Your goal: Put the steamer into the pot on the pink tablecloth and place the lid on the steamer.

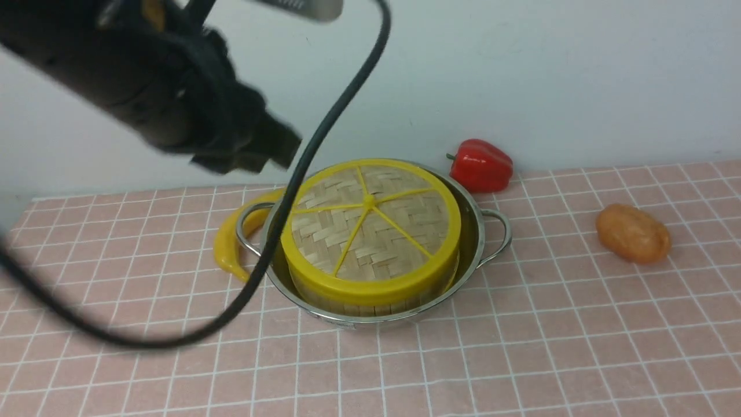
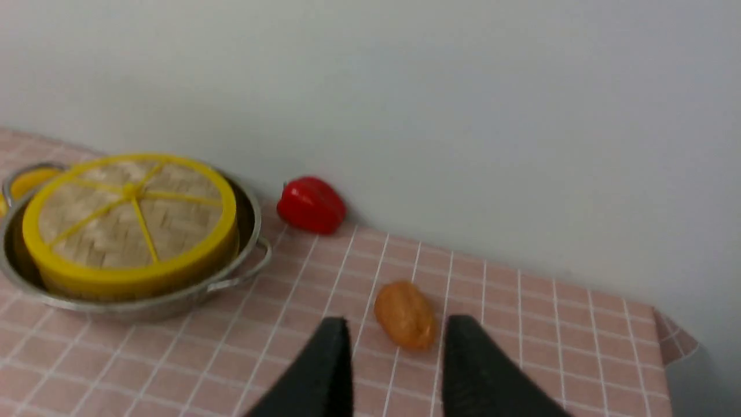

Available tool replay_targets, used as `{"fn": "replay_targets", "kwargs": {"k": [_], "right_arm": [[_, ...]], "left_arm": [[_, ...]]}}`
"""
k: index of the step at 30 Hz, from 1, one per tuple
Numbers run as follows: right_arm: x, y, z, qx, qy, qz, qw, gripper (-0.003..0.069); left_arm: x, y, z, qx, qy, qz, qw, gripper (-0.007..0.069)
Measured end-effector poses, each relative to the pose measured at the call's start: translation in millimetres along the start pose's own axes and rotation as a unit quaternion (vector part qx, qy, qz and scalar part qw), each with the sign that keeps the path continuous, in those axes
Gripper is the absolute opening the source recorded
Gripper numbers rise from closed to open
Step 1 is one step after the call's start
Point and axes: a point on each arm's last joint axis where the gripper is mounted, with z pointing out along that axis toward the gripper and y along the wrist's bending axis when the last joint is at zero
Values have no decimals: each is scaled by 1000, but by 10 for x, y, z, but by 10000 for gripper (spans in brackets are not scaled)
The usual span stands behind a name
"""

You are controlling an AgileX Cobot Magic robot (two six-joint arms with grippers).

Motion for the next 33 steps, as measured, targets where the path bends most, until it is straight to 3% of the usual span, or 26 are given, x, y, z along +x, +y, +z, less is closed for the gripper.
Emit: {"fn": "replay_targets", "kwargs": {"k": [2, 4, 10, 15, 20, 24, 33], "right_arm": [[123, 39, 148, -3, 33, -13, 999, 36], [277, 80, 311, -6, 72, -23, 997, -9], [510, 186, 553, -34, 105, -19, 994, -15], [566, 224, 536, -58, 17, -15, 998, -15], [756, 212, 425, -65, -69, -9, 995, -13], [904, 225, 437, -72, -70, -3, 995, -8], [979, 265, 488, -89, -50, 11, 995, 10]], "left_arm": [[268, -5, -27, 1, 14, 1, 1000, 4], [543, -9, -80, 2, 7, 0, 1000, -23], [1116, -18, -199, 4, -66, -16, 998, -23], [1565, -34, -272, 10, -147, -30, 989, -23], [1945, -71, -313, 26, -265, -41, 963, -22], [2114, -104, -233, 39, -317, -54, 946, -21], [2184, -132, -214, 58, -336, -70, 938, 1]]}}
